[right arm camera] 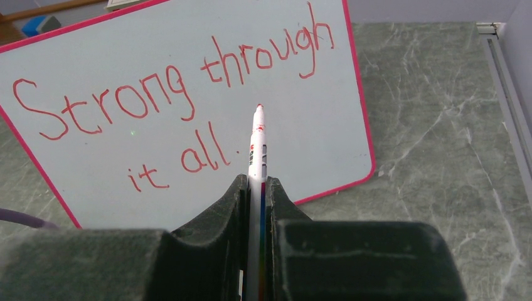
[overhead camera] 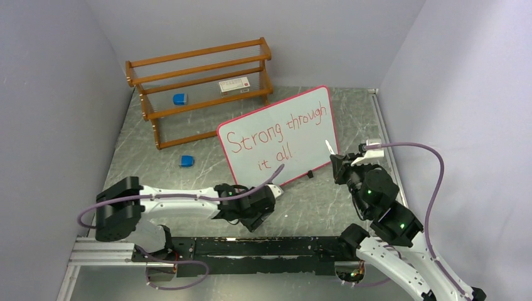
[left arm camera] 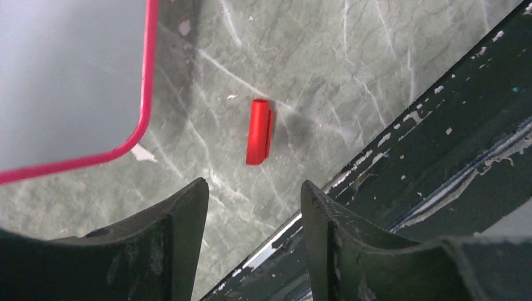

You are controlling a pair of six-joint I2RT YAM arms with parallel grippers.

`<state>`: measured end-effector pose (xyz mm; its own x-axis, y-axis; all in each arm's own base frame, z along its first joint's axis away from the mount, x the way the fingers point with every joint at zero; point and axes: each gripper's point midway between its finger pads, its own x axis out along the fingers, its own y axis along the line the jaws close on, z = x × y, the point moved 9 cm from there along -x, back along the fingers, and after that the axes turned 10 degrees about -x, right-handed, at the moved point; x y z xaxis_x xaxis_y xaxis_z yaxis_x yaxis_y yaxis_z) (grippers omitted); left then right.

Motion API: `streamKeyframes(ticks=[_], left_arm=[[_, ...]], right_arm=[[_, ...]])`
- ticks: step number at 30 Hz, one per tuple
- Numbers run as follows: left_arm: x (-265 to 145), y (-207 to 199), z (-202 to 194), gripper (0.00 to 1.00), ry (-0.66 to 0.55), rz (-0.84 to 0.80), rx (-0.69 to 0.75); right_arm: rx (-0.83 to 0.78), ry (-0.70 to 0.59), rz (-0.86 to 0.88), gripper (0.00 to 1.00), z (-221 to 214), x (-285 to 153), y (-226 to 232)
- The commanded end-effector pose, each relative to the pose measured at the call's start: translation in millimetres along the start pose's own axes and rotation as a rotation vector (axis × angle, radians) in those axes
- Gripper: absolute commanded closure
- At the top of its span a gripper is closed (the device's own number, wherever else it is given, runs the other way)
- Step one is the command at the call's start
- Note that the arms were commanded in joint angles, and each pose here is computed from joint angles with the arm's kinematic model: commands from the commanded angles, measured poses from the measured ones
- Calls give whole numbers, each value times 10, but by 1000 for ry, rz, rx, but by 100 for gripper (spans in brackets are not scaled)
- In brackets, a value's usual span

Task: Write a sentence on the whiteboard
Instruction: Close the whiteboard marker at the center of the board.

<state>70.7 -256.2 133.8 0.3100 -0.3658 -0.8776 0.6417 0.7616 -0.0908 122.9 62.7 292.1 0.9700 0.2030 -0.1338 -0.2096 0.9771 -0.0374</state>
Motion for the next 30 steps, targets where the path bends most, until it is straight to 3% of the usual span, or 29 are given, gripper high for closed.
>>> streamKeyframes(ticks=[1,10,20,26,30], left_arm=[[131,-108,116,42,0,-40,45],[392,-58,85,57,108,-54,59],[568,-53,42,62,174,-60,69],[567,-24,-10,80,201,-48,72],[407,-8,35,91,151,-66,69]], right_arm=[[-2,-4,-13,100,-7,2,-16],[-2,-6,-17,100,-13,-8,-26],[-1,-13,-16,100,-5,-17,-31],[0,-13,-20,100,-1,-22,-38],[2,-18,-21,100,-1,-29,-42]])
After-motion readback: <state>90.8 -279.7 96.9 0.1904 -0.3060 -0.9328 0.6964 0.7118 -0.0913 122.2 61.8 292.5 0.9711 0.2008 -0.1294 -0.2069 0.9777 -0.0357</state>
